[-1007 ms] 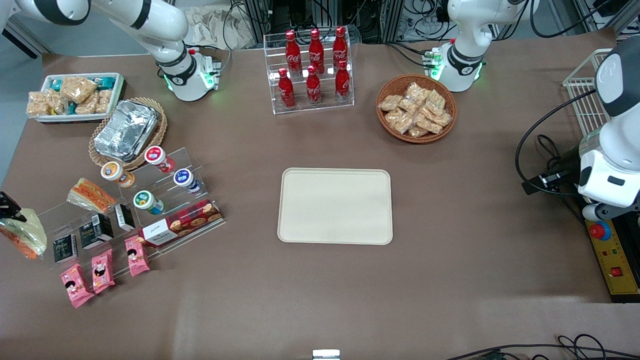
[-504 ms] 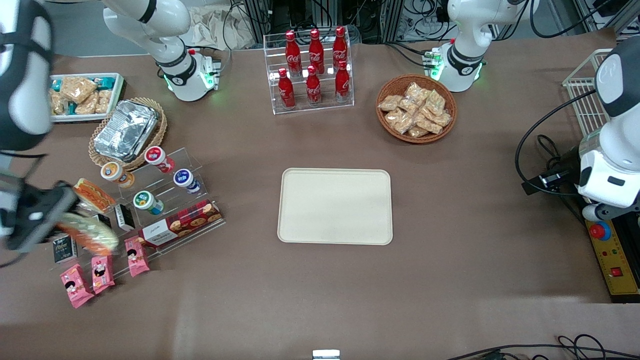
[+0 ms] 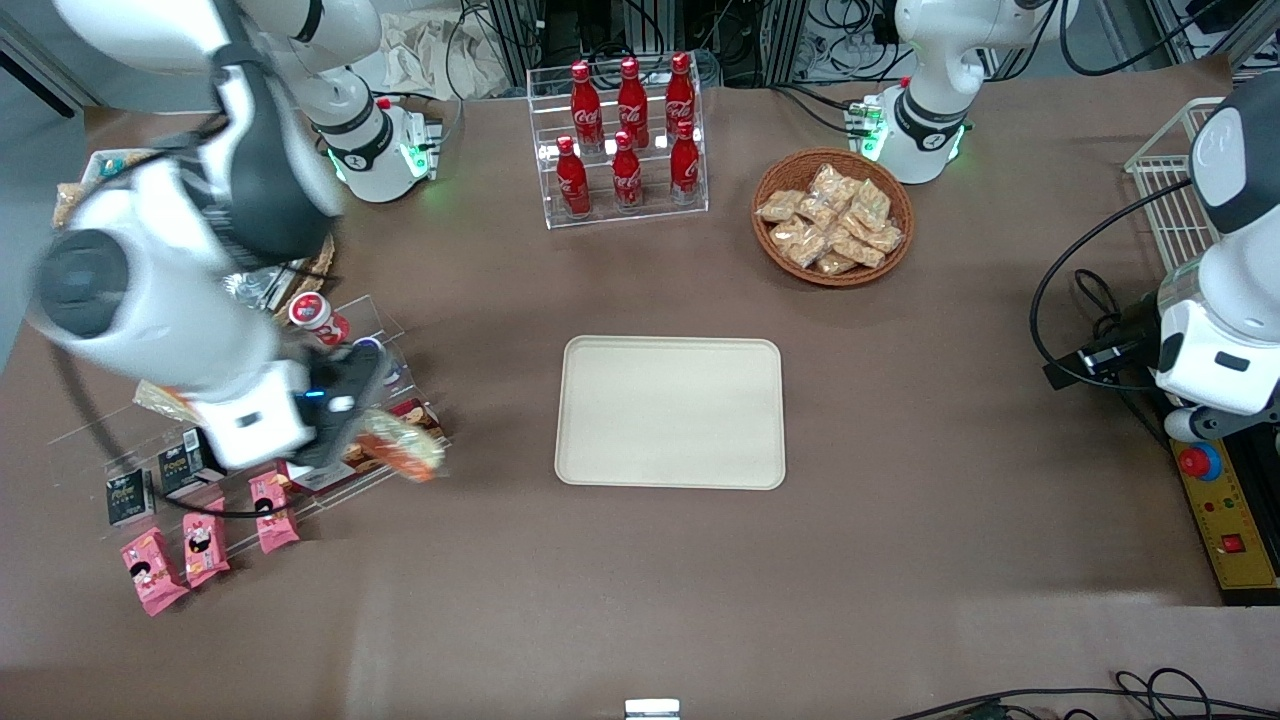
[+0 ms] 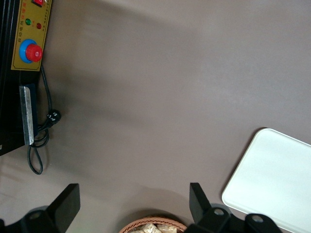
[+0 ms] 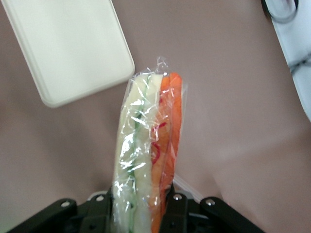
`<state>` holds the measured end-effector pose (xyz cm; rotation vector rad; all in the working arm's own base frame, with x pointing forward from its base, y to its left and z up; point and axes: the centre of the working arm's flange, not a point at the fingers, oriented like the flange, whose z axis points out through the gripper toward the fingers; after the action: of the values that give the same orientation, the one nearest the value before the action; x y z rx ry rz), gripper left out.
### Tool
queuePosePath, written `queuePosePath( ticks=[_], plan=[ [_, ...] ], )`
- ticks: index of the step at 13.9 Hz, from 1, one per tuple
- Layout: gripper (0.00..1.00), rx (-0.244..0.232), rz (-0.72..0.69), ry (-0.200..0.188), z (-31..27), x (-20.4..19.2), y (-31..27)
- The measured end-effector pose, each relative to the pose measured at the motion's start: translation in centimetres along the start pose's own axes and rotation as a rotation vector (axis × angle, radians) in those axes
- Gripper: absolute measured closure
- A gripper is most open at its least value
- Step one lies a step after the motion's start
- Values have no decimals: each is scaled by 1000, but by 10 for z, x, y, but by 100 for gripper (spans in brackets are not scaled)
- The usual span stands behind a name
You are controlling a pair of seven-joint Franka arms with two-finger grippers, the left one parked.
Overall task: Place sandwich on tray
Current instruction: 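Carry the sandwich over the cream tray and lower it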
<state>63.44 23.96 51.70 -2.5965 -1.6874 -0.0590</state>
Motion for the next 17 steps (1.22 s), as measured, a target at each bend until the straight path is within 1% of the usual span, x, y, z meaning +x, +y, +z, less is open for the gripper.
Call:
queuePosePath(
  ticks=[3,5,8,11,13,17],
  plan=[
    [65,-31,-12,41,38,71,-46],
    [65,-47,-37,66,63,102,-67],
    [65,-62,-60,90,102,133,-89],
    [65,-77,-84,111,149,153,-98],
    [65,-78,-101,112,181,164,-106],
    [65,-78,-152,61,228,175,-127]
  ],
)
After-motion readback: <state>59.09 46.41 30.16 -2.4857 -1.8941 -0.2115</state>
